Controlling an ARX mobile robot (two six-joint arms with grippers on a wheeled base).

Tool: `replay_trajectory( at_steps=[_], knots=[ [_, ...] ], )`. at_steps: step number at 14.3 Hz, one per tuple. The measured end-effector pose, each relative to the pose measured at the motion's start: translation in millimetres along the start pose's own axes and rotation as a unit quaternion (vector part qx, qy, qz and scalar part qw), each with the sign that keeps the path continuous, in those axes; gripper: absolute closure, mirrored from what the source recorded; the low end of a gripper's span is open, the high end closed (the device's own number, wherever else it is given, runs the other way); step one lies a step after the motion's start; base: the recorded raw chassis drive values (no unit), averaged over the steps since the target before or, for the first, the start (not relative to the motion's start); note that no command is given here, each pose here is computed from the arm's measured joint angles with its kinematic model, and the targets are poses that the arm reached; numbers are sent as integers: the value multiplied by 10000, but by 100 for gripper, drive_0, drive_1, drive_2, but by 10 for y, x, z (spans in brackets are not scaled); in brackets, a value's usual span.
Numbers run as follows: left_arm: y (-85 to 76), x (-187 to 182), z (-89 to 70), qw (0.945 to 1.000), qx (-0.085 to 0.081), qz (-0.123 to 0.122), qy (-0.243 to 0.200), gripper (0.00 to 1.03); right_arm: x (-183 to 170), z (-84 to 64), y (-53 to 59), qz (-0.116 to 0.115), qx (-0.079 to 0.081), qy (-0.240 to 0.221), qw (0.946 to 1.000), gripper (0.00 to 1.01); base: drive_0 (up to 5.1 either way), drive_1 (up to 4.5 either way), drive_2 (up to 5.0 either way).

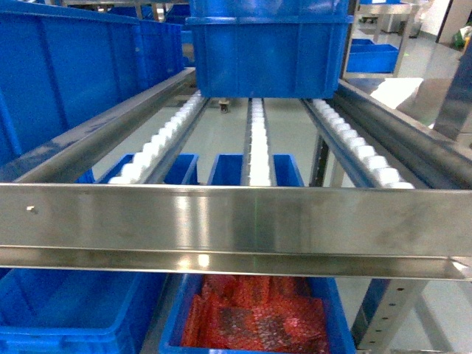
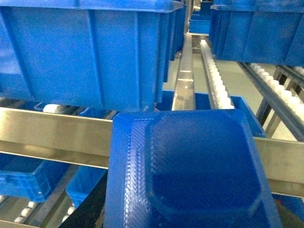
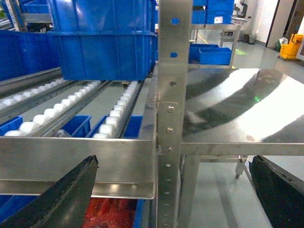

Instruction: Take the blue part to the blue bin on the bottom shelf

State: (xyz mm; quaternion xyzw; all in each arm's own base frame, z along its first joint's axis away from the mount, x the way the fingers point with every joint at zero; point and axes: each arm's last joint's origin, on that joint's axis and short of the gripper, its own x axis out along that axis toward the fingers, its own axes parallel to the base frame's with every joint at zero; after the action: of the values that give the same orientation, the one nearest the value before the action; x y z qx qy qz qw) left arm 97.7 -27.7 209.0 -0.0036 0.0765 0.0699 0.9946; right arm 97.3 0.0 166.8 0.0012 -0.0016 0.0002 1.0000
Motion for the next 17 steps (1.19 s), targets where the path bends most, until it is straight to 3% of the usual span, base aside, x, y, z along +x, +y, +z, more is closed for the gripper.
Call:
replay_trajectory(
  at_steps=[12,17],
  knots=[
    [0,0,-2,10000,4,-2,3,60,0,-3,0,-2,0,13,10000,3,-485,249,249],
    [3,0,-1,10000,-1,28,-2,60,0,-2,1,10,0,10,10000,3,0,0,0]
  ],
)
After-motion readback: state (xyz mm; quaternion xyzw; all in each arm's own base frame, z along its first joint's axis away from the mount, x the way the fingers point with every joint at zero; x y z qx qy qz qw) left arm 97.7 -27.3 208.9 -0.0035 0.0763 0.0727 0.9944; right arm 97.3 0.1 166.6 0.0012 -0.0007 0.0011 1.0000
